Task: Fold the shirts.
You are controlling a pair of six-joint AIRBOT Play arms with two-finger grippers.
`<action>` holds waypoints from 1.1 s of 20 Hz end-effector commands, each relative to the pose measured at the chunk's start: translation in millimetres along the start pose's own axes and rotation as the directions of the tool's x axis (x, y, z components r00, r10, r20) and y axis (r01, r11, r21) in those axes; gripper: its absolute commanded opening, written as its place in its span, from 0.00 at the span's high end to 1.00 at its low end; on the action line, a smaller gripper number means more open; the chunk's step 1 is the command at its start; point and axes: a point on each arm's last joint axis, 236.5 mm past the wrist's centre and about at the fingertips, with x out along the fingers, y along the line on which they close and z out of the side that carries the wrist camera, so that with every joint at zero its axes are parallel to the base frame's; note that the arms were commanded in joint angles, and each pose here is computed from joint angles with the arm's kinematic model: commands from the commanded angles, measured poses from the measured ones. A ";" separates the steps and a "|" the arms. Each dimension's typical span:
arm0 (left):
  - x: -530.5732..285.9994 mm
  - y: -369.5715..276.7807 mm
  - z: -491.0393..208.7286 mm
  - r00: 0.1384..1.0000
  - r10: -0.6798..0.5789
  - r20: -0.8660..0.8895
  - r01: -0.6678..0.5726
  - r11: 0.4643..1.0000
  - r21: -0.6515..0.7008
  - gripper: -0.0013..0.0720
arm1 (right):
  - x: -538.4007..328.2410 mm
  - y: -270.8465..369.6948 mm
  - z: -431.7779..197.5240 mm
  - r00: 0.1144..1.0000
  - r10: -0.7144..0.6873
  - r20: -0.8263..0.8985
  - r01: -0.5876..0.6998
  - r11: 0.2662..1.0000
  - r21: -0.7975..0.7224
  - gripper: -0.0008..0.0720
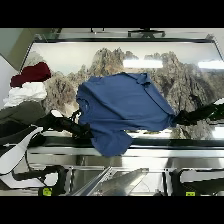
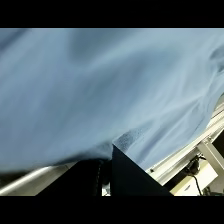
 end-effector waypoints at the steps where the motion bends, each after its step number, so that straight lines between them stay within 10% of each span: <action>1: -8.1 -15.1 10.0 1.000 -0.020 -0.014 0.021 0.998 0.053 0.96 | 3.4 18.8 -21.8 0.992 0.071 -0.108 -0.073 0.997 -0.015 0.87; 5: -59.2 -68.4 24.6 0.993 -0.093 0.075 0.075 0.974 0.212 0.95 | -23.2 90.2 0.0 0.946 0.324 -0.001 -0.322 0.942 -0.092 0.97; 7: -125.1 -139.5 22.1 0.947 -0.285 0.148 0.216 0.906 0.365 0.95 | -93.0 175.2 23.8 0.796 0.591 0.133 -0.540 0.792 -0.286 0.97; 11: -345.7 -293.6 -55.9 0.601 -0.767 0.225 0.317 0.487 0.814 0.95 | -330.2 333.7 -15.4 0.290 0.916 0.276 -0.402 0.379 -0.833 0.96; 14: -475.3 -352.6 -176.8 0.336 -0.932 0.135 0.044 0.159 0.986 0.95 | -446.3 408.8 -95.1 0.076 0.925 0.373 0.007 0.374 -0.927 0.96; 16: -510.2 -369.5 -244.8 0.273 -0.959 0.080 -0.137 0.044 0.990 0.95 | -482.9 446.5 -143.8 -0.029 0.893 0.450 0.246 0.442 -0.862 0.96; 18: -528.5 -373.6 -271.3 0.241 -0.962 0.131 -0.264 0.065 0.962 0.95 | -498.8 467.2 -174.4 -0.123 0.835 0.536 0.434 0.531 -0.728 0.96; 22: -545.1 -354.3 -220.1 0.215 -0.896 0.389 -0.330 0.308 0.892 0.95 | -480.4 438.0 -140.2 -0.091 0.624 0.776 0.540 0.686 -0.488 0.96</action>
